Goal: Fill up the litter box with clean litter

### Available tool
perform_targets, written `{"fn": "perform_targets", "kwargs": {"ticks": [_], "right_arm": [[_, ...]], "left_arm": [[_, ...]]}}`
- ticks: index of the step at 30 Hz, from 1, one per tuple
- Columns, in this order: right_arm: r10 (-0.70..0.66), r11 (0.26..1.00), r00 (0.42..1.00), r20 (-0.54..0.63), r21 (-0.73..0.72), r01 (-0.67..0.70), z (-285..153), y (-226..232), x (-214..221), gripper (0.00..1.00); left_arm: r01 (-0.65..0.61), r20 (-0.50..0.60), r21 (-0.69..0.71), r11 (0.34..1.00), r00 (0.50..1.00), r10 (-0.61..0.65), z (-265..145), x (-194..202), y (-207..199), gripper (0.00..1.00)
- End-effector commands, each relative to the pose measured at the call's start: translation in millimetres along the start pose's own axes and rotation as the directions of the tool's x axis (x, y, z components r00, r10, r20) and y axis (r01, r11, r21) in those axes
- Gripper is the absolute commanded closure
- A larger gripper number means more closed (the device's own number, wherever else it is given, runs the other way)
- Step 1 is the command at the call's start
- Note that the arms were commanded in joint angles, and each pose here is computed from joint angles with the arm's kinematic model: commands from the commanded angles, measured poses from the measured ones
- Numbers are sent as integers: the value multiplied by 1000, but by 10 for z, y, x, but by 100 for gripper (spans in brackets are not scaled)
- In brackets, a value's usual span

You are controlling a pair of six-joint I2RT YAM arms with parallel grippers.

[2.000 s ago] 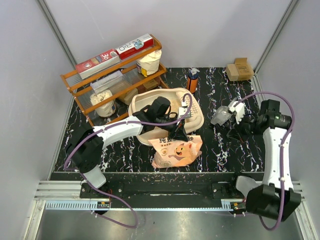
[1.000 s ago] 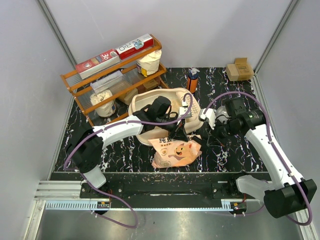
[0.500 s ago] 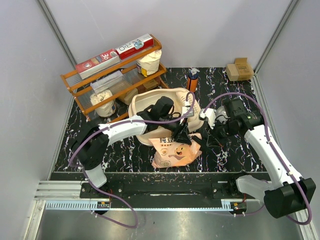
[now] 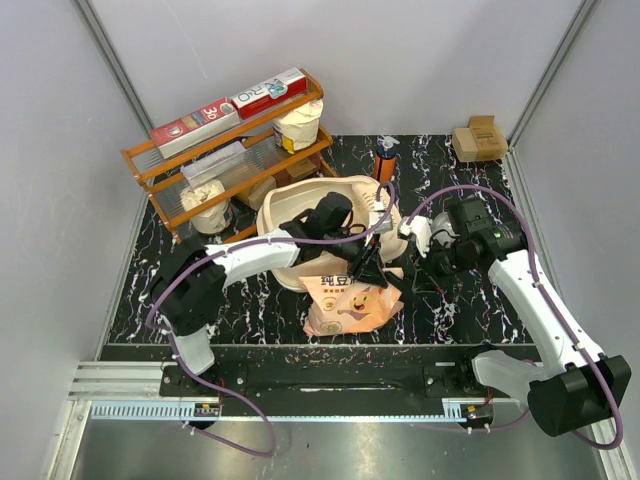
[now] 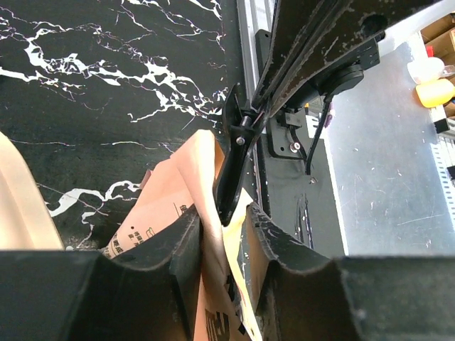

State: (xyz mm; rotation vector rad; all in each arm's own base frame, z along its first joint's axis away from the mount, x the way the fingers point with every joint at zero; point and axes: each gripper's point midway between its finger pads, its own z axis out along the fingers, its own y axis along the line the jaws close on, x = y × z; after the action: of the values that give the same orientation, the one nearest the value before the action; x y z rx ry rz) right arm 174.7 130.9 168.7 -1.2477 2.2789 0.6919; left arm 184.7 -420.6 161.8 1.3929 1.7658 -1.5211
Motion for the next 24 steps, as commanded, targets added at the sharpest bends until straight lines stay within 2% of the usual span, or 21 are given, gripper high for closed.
{"fn": "perform_targets", "kwargs": {"ticks": [1, 4, 8, 10, 11, 14, 16, 17, 20, 24], "right_arm": [[-19, 999, 999, 33, 32, 18, 18, -75, -85, 100], [-15, 999, 999, 31, 30, 14, 37, -84, -86, 100], [-11, 1000, 1000, 27, 29, 10, 57, -101, -84, 100], [-12, 1000, 1000, 28, 27, 11, 61, -101, -91, 100], [-11, 1000, 1000, 28, 28, 10, 63, -105, -88, 100], [-7, 999, 1000, 27, 32, 6, 59, -113, -92, 100], [14, 999, 1000, 23, 42, -15, 33, -119, -100, 92], [16, 998, 1000, 24, 53, -17, -11, -126, -142, 79], [48, 998, 999, 23, 48, -49, -108, -105, -246, 57], [43, 999, 999, 26, -16, -43, -160, 19, -300, 48]], "left_arm": [[-107, 71, 72, 992, 992, 102, 71, -347, -136, 73], [-108, 72, 81, 991, 992, 102, 90, -365, -136, 77], [-101, 73, 90, 991, 993, 95, 103, -371, -133, 75], [-106, 75, 97, 990, 992, 99, 105, -375, -143, 80], [-108, 74, 101, 989, 992, 101, 103, -378, -151, 89], [-115, 77, 97, 989, 991, 107, 92, -382, -148, 99], [-123, 75, 91, 988, 990, 116, 86, -388, -156, 100], [-134, 74, 86, 987, 989, 128, 79, -383, -142, 100], [-141, 65, 80, 987, 989, 136, 76, -366, -140, 100], [-139, 59, 74, 987, 989, 135, 71, -346, -133, 100]]}}
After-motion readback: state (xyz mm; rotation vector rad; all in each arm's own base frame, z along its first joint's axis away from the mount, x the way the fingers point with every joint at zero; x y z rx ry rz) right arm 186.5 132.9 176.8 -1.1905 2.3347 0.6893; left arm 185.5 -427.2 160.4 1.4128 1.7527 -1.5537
